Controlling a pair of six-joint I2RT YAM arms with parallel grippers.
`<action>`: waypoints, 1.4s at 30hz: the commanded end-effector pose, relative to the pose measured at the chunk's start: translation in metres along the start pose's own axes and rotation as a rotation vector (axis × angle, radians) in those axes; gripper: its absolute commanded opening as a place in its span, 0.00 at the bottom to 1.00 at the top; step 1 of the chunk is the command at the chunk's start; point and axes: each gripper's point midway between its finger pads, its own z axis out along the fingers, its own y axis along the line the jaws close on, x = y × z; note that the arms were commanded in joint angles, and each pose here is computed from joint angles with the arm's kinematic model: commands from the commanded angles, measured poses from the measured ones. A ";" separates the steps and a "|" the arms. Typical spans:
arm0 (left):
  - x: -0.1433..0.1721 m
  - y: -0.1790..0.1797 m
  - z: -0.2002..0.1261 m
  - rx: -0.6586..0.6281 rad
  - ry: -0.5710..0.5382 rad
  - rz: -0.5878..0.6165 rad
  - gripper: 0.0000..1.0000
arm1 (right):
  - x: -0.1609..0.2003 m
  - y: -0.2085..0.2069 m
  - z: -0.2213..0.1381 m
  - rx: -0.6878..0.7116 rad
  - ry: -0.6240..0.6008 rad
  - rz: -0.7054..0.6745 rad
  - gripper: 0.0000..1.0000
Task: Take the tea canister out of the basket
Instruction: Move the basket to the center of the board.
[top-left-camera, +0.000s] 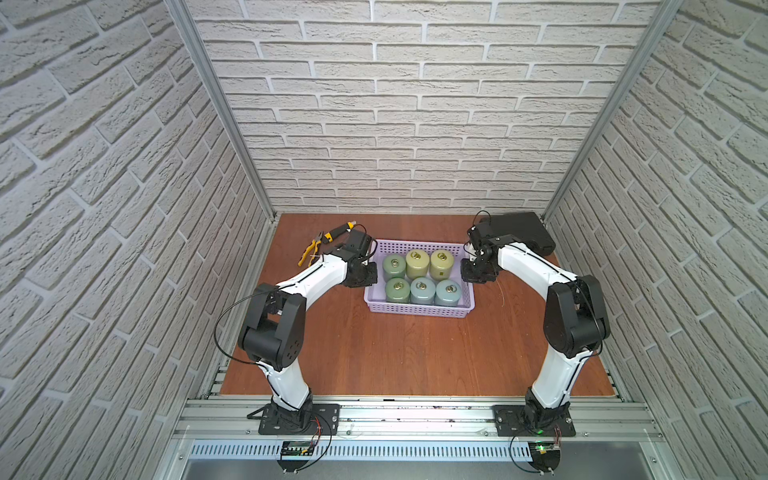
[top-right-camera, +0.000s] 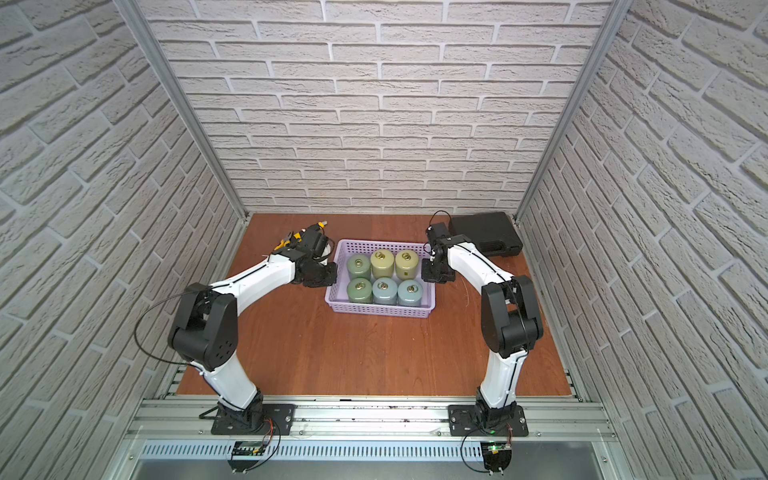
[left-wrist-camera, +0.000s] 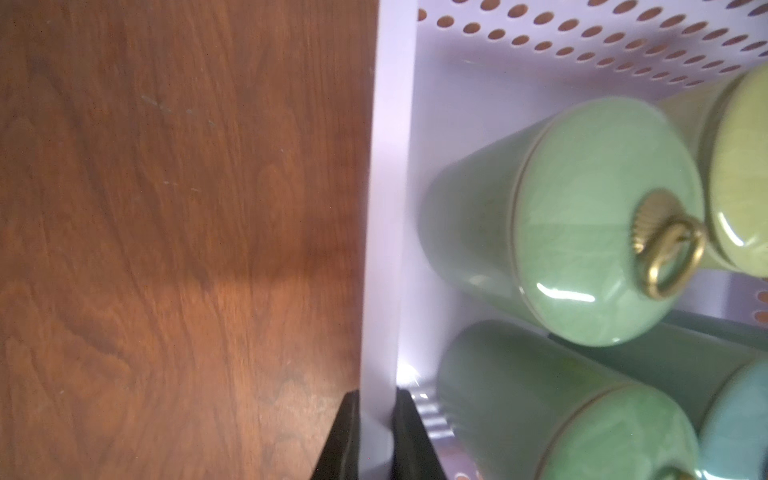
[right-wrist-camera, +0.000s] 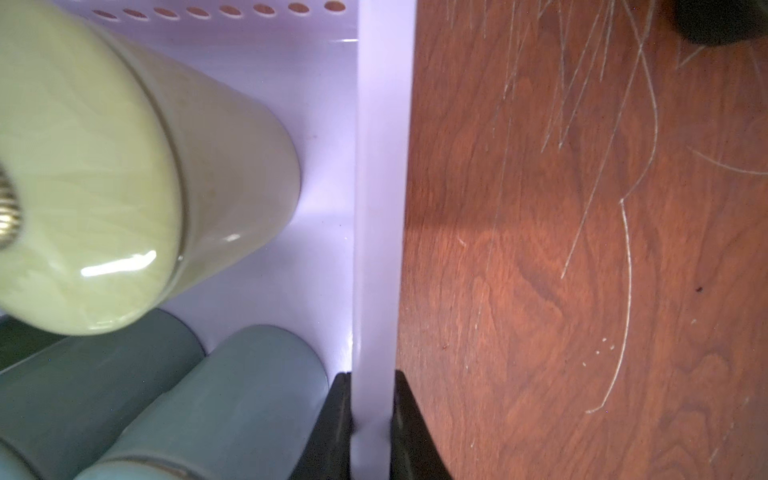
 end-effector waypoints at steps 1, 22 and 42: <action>0.020 0.012 -0.002 -0.048 0.033 -0.045 0.00 | 0.012 0.005 -0.012 -0.024 0.043 -0.048 0.02; 0.049 0.023 -0.017 -0.077 0.023 -0.069 0.00 | 0.027 -0.002 -0.013 -0.008 0.068 -0.035 0.02; 0.030 0.020 -0.033 -0.091 -0.035 -0.058 0.48 | 0.021 -0.003 -0.028 -0.009 0.003 -0.019 0.43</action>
